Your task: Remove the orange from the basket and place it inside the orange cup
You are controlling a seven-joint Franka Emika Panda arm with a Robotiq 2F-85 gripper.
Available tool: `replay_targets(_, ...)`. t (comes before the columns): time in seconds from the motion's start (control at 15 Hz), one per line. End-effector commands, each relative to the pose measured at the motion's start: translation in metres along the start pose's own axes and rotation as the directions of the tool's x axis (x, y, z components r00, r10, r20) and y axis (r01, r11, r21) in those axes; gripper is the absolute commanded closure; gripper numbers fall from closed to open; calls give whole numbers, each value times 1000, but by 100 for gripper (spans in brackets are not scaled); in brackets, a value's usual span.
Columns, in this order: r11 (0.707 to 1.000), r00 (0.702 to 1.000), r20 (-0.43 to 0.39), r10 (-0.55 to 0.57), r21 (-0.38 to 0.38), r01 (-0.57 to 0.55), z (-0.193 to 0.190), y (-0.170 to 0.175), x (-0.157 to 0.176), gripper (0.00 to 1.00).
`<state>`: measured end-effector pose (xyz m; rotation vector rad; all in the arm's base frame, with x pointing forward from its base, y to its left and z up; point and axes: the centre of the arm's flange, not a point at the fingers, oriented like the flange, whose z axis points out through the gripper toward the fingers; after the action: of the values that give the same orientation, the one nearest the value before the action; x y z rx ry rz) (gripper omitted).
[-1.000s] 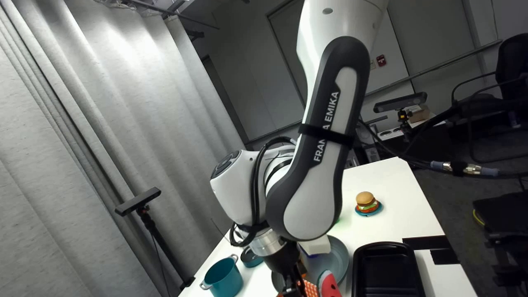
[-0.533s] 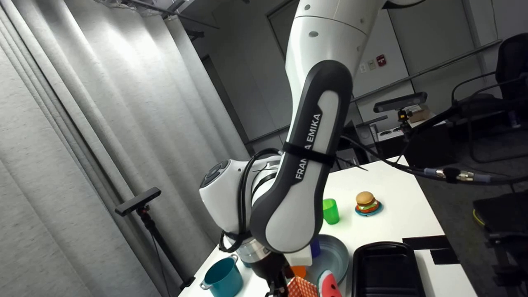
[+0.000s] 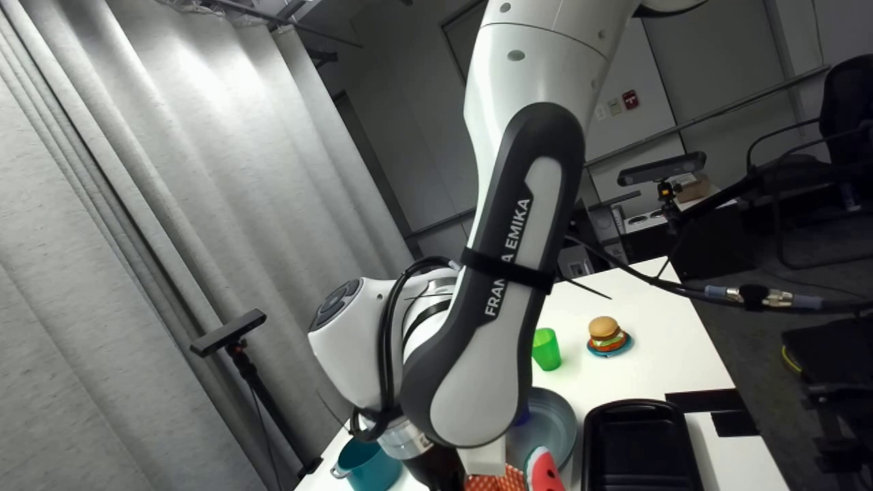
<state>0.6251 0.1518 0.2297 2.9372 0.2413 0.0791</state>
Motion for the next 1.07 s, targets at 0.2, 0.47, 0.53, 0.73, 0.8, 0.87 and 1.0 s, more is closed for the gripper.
replay_targets(0.2,996,996,25,81,-44,-79,0,-16,-5,0)
replay_targets(0.47,989,990,26,137,-67,-135,9,-13,-5,0)
replay_targets(0.53,985,987,27,157,-72,-155,14,-10,-5,0)
replay_targets(0.73,976,978,39,206,-84,-202,27,-2,-7,0)
replay_targets(0.8,973,975,44,218,-89,-213,32,0,-8,0)
replay_targets(0.87,970,972,51,230,-87,-225,36,1,-7,0)
replay_targets(1.0,966,968,50,245,-93,-240,40,4,-5,0)
